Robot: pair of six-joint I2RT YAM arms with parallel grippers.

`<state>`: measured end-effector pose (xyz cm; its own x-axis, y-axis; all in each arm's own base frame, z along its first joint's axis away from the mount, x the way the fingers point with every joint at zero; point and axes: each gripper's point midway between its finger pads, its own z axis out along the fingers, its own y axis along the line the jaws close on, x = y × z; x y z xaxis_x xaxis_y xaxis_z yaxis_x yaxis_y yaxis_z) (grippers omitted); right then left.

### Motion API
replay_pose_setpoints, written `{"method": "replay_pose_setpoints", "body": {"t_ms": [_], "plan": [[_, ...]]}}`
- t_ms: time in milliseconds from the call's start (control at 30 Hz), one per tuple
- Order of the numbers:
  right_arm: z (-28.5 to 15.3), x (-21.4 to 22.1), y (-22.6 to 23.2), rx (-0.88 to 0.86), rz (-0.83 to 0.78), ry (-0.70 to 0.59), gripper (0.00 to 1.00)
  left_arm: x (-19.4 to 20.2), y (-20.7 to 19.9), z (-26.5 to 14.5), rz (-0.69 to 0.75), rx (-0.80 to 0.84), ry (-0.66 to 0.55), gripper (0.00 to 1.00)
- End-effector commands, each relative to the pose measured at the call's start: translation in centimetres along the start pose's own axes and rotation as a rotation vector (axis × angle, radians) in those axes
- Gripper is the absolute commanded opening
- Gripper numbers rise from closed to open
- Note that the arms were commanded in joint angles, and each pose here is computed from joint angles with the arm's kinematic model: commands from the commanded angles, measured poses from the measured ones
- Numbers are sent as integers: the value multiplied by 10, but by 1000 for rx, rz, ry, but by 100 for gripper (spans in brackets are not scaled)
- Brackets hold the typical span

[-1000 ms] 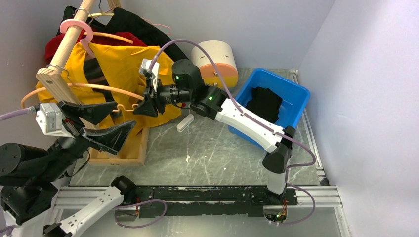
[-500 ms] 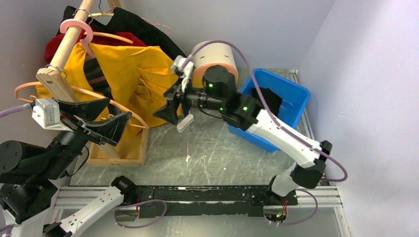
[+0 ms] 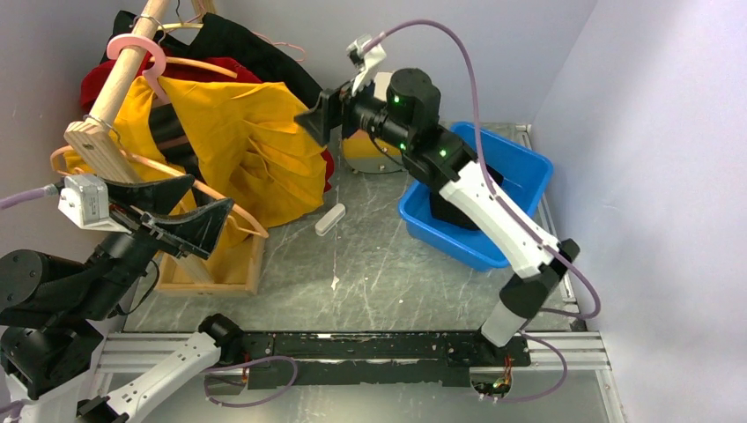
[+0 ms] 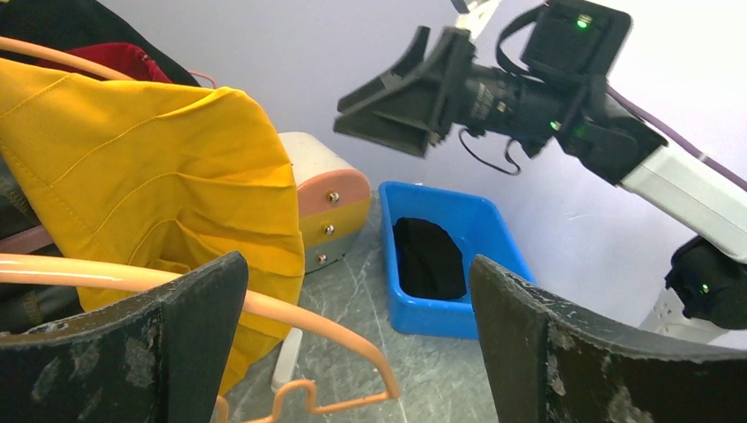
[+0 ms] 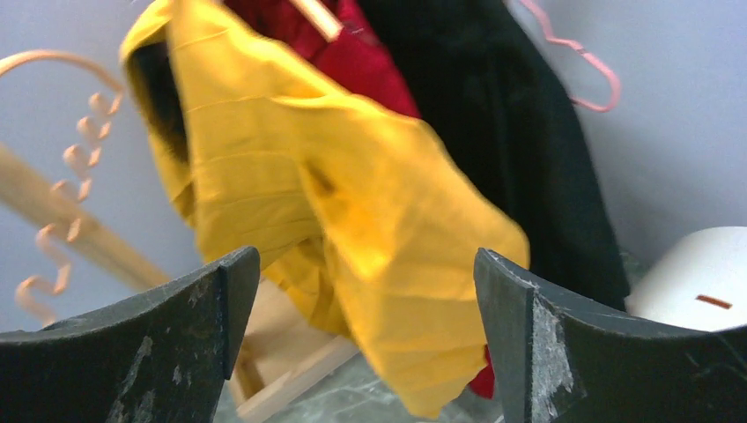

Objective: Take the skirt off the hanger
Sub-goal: Pick up the hanger from the clothesline.

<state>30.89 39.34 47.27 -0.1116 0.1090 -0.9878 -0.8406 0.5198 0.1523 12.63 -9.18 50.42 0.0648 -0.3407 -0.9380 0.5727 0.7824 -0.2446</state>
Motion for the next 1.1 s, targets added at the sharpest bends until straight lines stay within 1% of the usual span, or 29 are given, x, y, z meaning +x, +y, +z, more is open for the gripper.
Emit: {"method": "replay_pose_setpoints", "body": {"t_ms": [0,67,300,467,500,600,633,700,767,900,1000,1067], "plan": [[17,-22,-22,-2,20,-68,97,7,3,0,27,-11,39,99],[30,-19,-25,-19,4,-63,100,11,3,-1,32,-4,55,99],[66,-14,-19,-123,-24,-104,100,30,-1,-8,32,27,128,99],[93,3,-12,-221,-20,-102,100,36,-5,-15,3,45,152,99],[102,13,-11,-244,-11,-89,100,37,-7,-16,-7,54,153,99],[112,30,-1,-319,20,-60,96,39,-12,-19,-43,76,158,99],[113,36,5,-350,29,-49,94,39,-14,-21,-54,84,162,99],[114,44,12,-377,52,-31,85,40,-17,-25,-70,98,171,99],[111,50,24,-422,82,-17,72,40,-17,-28,-74,95,178,99],[102,51,50,-497,131,-10,57,31,-17,-36,-73,83,176,99],[100,50,66,-544,166,-25,50,27,-17,-40,-74,80,175,99],[103,51,76,-571,167,-27,50,27,-18,-42,-80,86,178,99]]}}
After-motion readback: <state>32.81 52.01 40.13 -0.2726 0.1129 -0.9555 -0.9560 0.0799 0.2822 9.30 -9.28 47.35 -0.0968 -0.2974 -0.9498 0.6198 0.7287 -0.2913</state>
